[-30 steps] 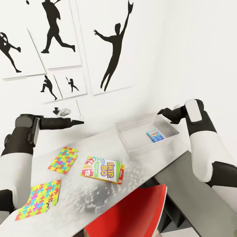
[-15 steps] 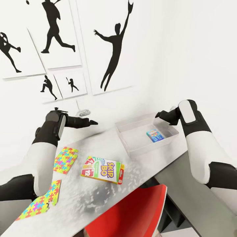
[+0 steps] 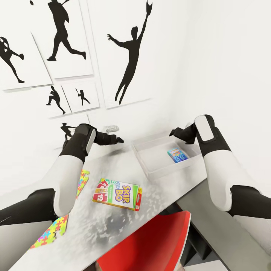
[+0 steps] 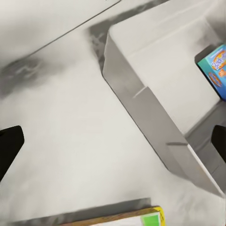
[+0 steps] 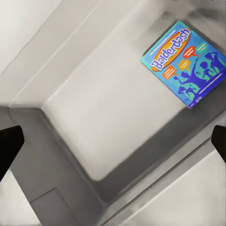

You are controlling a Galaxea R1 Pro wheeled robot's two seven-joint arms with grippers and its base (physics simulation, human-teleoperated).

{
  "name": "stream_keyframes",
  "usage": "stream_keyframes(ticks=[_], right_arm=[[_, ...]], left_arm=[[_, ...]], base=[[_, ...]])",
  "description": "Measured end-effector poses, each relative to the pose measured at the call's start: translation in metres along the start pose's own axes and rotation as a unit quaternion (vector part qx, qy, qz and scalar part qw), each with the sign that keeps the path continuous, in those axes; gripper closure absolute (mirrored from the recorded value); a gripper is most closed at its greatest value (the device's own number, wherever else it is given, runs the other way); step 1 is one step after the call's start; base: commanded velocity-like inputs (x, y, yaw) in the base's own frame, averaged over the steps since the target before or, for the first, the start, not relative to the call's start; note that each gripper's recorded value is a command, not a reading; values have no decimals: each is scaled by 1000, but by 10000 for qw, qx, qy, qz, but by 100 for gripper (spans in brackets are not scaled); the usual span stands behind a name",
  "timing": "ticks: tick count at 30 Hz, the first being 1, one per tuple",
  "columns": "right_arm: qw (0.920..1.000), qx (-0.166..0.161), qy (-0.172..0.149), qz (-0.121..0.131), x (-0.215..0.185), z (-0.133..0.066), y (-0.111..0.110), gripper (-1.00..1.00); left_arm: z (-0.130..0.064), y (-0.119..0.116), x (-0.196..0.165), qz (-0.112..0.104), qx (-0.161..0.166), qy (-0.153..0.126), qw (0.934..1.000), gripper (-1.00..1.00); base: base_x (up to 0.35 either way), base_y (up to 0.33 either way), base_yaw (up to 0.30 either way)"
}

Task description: Put all the toys in the child's room - the three board games (two on the bed and one on the table), the two jigsaw puzzles on the table, and the tennis ball on the table - inside the toy box on the table in the child's room.

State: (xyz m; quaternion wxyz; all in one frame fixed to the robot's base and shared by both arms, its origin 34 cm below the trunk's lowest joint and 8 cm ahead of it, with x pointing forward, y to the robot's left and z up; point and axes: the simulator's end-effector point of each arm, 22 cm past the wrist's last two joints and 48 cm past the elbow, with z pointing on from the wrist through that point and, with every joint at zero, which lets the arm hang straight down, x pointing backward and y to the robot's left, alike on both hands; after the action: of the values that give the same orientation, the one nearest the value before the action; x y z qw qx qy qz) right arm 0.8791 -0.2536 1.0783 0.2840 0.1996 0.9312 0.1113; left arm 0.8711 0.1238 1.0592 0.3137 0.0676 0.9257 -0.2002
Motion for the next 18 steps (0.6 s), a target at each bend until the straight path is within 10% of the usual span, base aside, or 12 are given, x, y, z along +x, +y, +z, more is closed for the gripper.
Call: stream_keyframes(ticks=[18], right_arm=[[10000,-31,-7,-17,1,-1,5,-100]], left_arm=[[0,-24,-14,89,-28,-61,9999,-100]], base=[[0,0,0]])
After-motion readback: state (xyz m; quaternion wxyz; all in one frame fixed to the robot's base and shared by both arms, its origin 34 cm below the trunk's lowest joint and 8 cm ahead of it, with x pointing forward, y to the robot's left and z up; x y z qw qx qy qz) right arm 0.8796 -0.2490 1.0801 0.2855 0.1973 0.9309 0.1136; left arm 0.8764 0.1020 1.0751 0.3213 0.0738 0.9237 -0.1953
